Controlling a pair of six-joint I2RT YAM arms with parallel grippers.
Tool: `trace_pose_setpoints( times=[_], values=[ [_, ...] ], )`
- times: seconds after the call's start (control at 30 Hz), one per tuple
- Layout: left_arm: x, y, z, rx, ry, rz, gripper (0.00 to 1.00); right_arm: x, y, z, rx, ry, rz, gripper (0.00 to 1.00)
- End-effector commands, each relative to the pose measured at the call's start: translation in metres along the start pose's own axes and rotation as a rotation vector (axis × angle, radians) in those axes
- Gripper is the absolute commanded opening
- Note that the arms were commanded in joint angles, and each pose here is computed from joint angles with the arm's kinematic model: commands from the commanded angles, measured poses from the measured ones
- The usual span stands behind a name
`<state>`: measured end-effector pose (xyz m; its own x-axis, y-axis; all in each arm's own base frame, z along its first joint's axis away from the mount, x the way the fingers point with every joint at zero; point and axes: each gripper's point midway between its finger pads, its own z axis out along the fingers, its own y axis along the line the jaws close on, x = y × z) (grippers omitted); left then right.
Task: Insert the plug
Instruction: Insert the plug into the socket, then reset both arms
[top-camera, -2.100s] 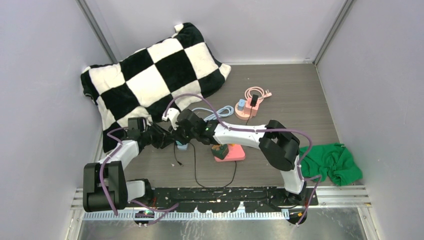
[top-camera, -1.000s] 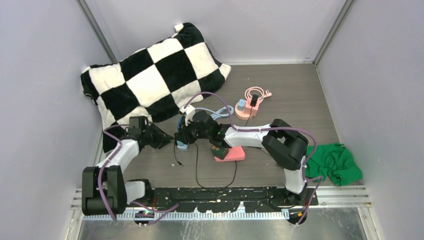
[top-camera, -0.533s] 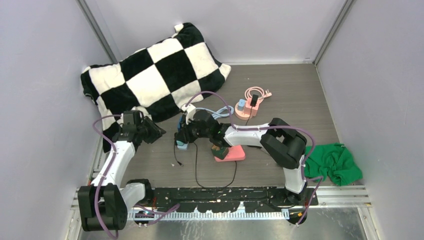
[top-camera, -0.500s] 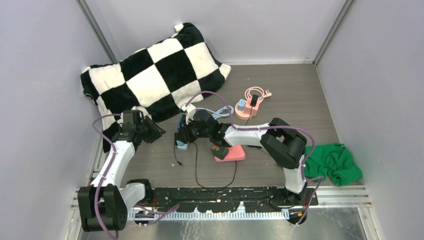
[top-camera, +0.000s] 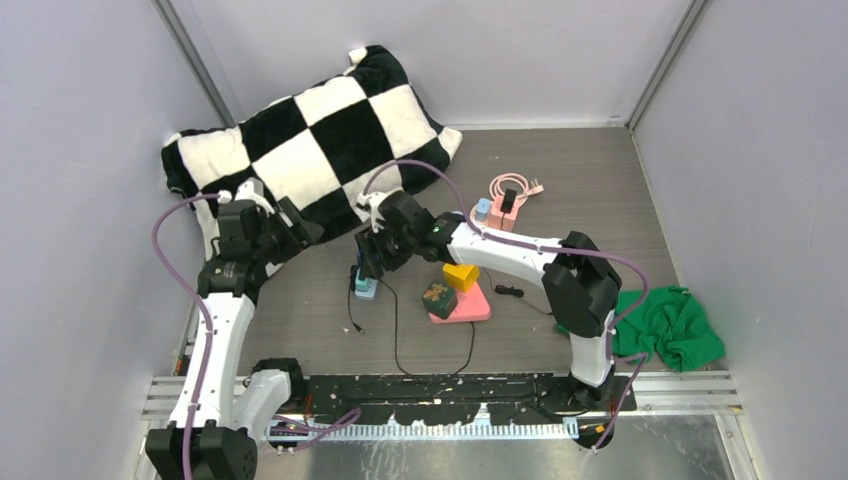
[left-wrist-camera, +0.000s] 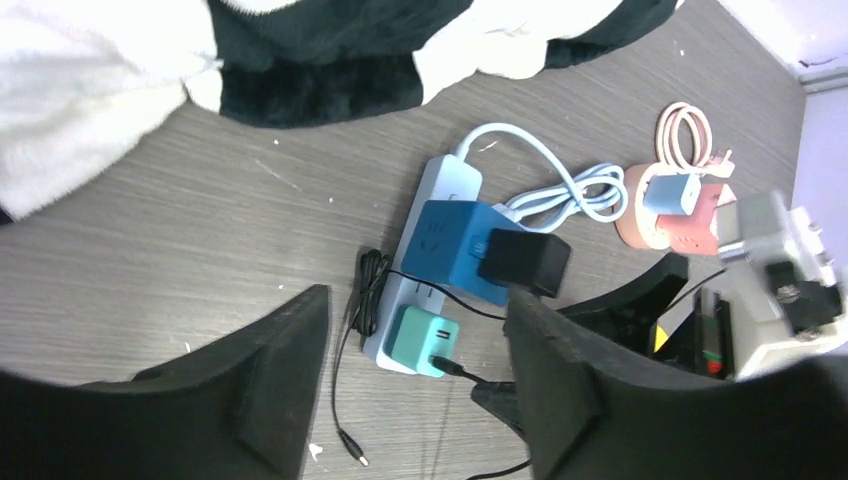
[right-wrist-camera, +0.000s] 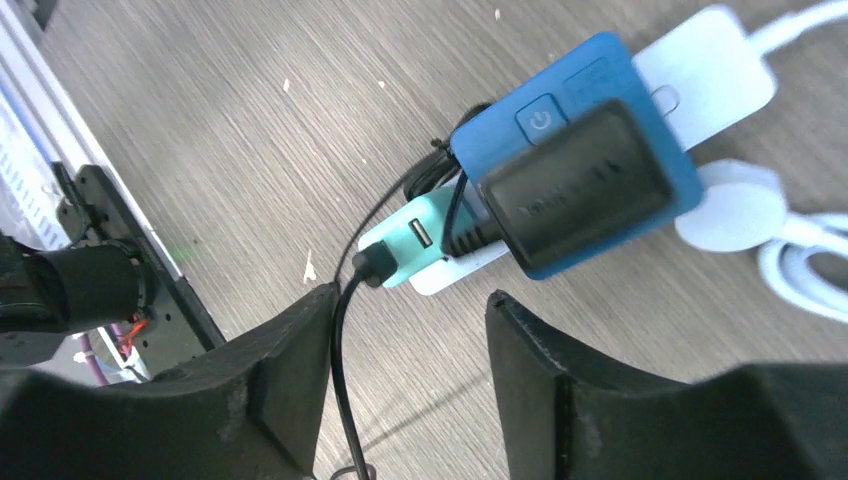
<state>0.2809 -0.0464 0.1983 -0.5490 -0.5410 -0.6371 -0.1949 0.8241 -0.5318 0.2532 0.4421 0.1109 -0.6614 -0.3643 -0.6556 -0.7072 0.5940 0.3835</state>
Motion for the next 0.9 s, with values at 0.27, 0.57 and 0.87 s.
trace_pose_setpoints(
  times=[0.27,0.57,0.87],
  values=[
    [-0.018,-0.051,-0.042,0.214,-0.059,0.171,1.00,-0.065,0.038,-0.096,-0.033,-0.161,-0.044,0.99],
    [-0.007,-0.130,-0.092,0.596,-0.088,0.263,1.00,-0.048,-0.020,-0.228,0.387,-0.367,0.185,1.00],
    [0.000,-0.157,-0.126,0.796,-0.104,0.292,1.00,-0.002,-0.059,-0.334,0.582,-0.579,0.316,1.00]
  ],
)
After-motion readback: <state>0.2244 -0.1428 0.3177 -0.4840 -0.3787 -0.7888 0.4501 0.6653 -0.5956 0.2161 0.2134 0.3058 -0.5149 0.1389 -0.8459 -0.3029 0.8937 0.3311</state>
